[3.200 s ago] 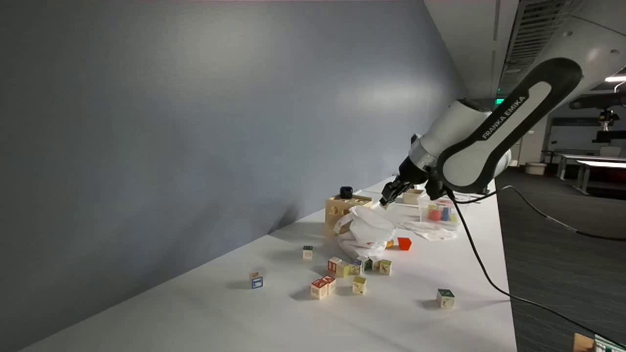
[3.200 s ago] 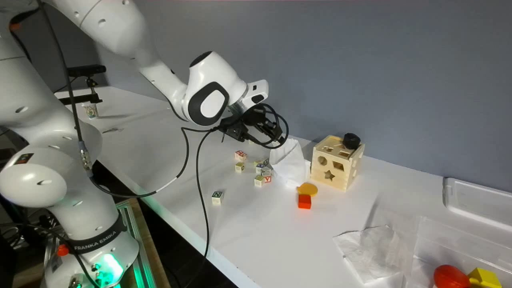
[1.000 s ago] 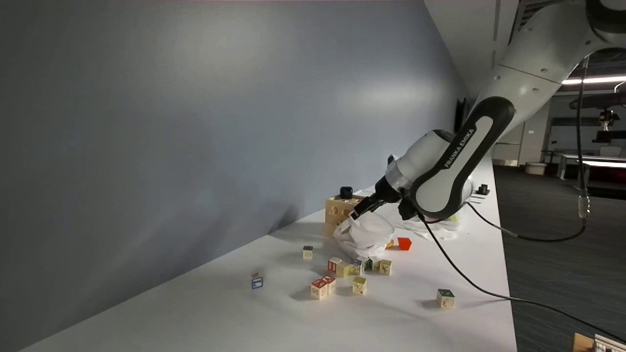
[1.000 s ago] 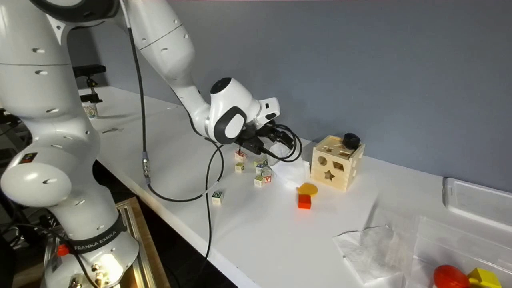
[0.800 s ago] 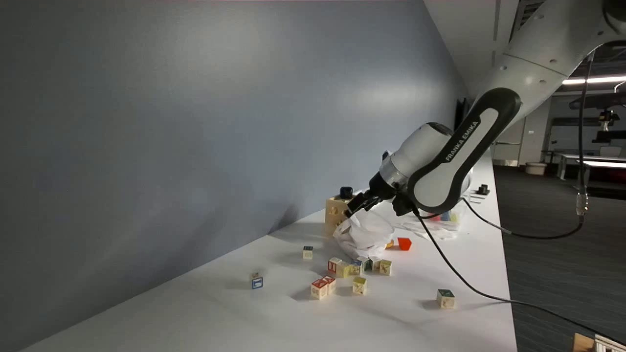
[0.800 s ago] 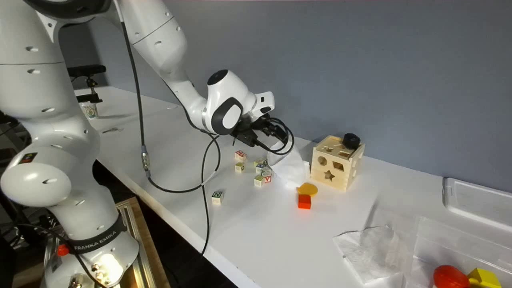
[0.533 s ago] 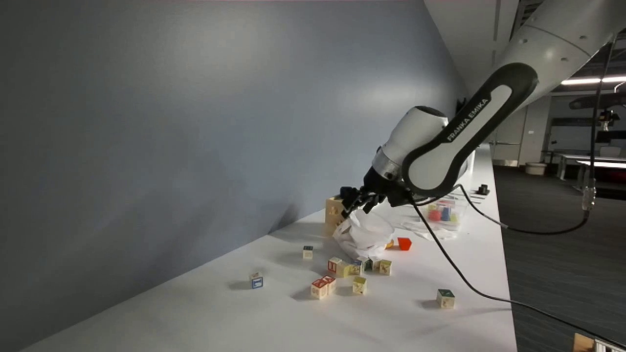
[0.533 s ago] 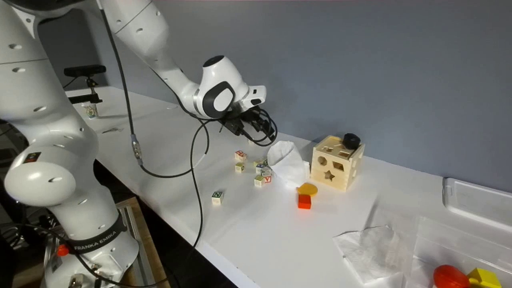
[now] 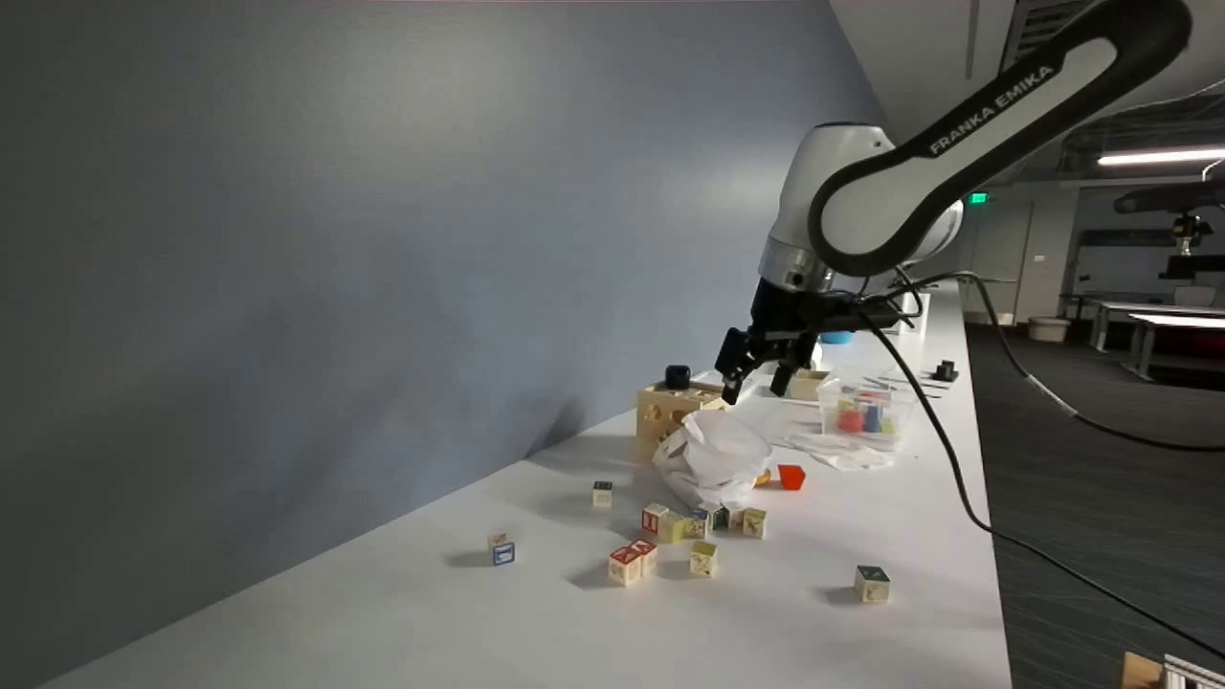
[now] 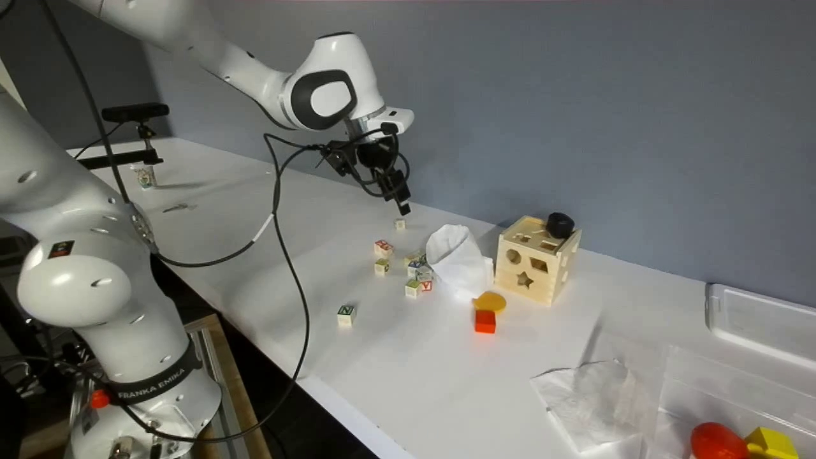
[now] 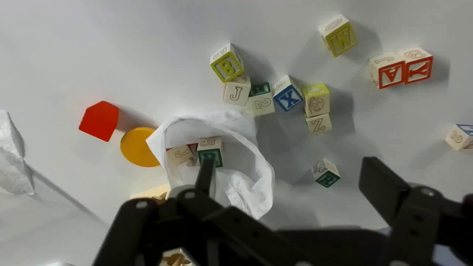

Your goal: Put one square block inside the white bag on the left.

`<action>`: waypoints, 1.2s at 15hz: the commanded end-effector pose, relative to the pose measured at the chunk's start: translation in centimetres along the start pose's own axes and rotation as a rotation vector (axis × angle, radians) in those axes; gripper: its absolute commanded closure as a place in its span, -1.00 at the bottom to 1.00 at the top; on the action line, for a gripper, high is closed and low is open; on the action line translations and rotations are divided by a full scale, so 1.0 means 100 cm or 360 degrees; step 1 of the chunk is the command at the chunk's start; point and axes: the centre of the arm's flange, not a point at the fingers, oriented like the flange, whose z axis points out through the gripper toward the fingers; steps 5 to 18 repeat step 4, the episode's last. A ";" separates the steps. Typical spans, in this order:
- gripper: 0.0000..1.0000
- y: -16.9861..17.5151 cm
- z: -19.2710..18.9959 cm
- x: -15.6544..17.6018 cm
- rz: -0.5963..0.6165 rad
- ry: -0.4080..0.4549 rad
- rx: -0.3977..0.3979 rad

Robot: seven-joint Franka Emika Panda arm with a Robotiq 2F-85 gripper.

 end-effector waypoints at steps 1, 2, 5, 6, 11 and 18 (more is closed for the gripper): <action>-1.00 0.000 -0.006 -0.001 0.0004 -0.0005 0.0002; -1.00 0.000 -0.009 -0.002 0.0005 -0.0008 0.0003; -1.00 0.000 -0.008 -0.002 0.0004 -0.0012 0.0004; -1.00 0.000 -0.008 -0.002 0.0004 -0.0012 0.0004; -1.00 0.000 -0.008 -0.002 0.0004 -0.0012 0.0004; -1.00 0.000 -0.008 -0.002 0.0004 -0.0012 0.0004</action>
